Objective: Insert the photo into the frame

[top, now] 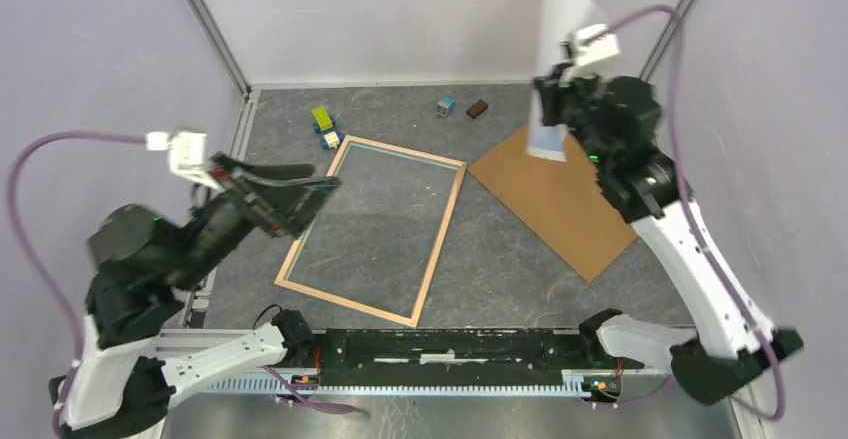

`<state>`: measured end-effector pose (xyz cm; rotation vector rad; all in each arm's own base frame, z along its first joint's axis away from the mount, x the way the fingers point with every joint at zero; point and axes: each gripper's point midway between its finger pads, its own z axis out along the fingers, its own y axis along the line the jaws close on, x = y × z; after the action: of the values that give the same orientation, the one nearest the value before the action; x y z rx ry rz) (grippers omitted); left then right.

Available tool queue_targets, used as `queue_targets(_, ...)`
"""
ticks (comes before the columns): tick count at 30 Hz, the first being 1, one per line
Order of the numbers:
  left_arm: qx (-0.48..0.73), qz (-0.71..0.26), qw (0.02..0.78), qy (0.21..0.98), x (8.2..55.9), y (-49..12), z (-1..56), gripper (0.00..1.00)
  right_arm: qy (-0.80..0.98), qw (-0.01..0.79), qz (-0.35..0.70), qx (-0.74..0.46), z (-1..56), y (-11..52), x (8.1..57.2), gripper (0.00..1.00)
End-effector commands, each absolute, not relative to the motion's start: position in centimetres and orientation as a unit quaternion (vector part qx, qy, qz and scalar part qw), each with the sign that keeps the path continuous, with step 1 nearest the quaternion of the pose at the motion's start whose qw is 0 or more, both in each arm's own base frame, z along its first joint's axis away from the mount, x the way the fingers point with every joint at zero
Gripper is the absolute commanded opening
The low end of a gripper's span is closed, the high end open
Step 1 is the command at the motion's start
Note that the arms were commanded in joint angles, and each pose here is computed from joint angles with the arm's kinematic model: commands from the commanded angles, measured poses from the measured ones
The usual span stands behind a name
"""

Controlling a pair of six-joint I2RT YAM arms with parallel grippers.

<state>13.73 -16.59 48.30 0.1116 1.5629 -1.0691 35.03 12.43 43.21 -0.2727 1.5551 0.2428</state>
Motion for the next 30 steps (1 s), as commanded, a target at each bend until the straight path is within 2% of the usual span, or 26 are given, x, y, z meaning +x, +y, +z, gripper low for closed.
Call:
queue_targets(1, 0.032, -0.402, 0.627, 0.667, 13.5, -12.3, 48.6, 1.00, 0.767, 0.611, -0.034, -0.194, 37.7, 18.1, 35.4, 0.00)
queue_targets(7, 0.019, -0.391, 0.635, 0.667, 12.8, -10.2, 48.6, 1.00, 0.755, 0.542, -0.136, -0.344, 31.7, 32.7, 32.4, 0.00)
queue_targets(14, 0.017, -0.385, 0.635, 0.669, 12.8, -9.8, 48.2, 1.00, 0.683, 0.503, -0.206, -0.488, 24.5, 44.3, 27.0, 0.00)
queue_targets(22, 0.016, -0.375, 0.640, 0.671, 12.9, -9.4, 48.1, 1.00, 0.662, 0.477, -0.163, -0.555, 17.6, 48.4, 22.4, 0.00)
queue_targets(30, 0.016, -0.368, 0.639, 0.675, 13.2, -9.6, 47.8, 1.00, 0.636, 0.487, -0.114, -0.587, 15.3, 50.2, 19.7, 0.00)
